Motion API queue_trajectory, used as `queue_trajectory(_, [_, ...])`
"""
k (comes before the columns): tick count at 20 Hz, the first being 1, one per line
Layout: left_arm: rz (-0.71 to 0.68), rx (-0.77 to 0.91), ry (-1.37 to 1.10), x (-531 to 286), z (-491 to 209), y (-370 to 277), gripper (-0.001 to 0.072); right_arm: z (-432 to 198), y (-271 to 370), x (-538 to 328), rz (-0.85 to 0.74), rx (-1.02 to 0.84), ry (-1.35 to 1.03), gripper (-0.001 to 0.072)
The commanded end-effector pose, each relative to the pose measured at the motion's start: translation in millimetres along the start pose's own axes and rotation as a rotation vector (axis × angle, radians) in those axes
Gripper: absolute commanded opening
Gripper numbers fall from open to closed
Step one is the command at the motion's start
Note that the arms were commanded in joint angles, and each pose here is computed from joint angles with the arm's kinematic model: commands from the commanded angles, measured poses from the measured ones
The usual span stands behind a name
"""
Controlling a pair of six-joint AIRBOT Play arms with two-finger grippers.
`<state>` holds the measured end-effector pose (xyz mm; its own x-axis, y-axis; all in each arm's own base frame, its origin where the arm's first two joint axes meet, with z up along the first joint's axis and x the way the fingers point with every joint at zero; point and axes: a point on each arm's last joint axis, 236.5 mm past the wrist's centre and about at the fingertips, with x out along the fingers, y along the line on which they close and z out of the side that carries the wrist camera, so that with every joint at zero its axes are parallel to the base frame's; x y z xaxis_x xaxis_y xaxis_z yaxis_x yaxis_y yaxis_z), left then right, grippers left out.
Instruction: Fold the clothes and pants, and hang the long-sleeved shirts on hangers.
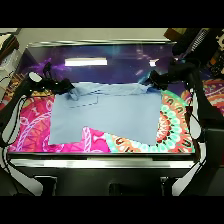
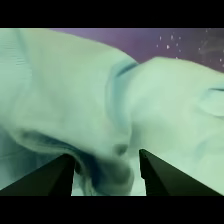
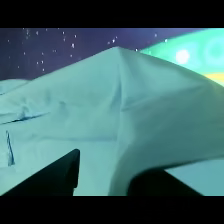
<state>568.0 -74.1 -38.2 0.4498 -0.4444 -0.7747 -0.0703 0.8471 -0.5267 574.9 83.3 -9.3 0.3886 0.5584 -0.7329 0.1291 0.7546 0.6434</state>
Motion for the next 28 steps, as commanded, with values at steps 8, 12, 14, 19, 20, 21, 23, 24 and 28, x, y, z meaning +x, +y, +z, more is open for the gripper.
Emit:
queue_trajectory(8, [0.026,-0.042,-0.017,-175.3,-1.7,76.2,0.0672,-72.8,-75.0,-161.5,-0.122,-0.065,0.119,0.0459])
queue_trajectory(12, [0.030,-0.200,-0.011,-189.1,-62.5,107.3,0.0672,-193.4,-98.0,-135.8,-0.058,0.101,0.264,0.0460])
queue_trajectory(14, [0.035,-0.250,0.013,-185.1,-92.4,111.9,0.0672,-242.6,-98.4,-120.7,-0.036,0.129,0.303,0.0483])
queue_trajectory(19, [0.025,-0.297,0.077,-172.5,-131.0,110.7,0.0672,-315.9,-111.4,-101.6,-0.037,0.187,0.362,0.0490])
queue_trajectory(20, [0.025,-0.301,0.082,-171.2,-133.3,111.0,0.0671,-323.4,-113.9,-98.1,-0.038,0.203,0.369,0.0490])
queue_trajectory(21, [0.026,-0.304,0.082,-170.5,-133.9,111.8,0.0672,-328.3,-116.7,-94.6,-0.039,0.212,0.369,0.0489])
queue_trajectory(23, [0.026,-0.304,0.082,-170.3,-133.9,111.8,0.0672,-332.2,-116.8,-88.3,-0.023,0.221,0.353,0.0489])
queue_trajectory(24, [0.026,-0.304,0.081,-170.3,-133.8,112.0,0.0671,-332.6,-117.3,-85.7,-0.020,0.225,0.343,0.0489])
queue_trajectory(28, [0.029,-0.304,0.076,-169.9,-132.8,113.0,0.0671,-330.7,-126.4,-77.1,-0.040,0.250,0.292,0.0489])
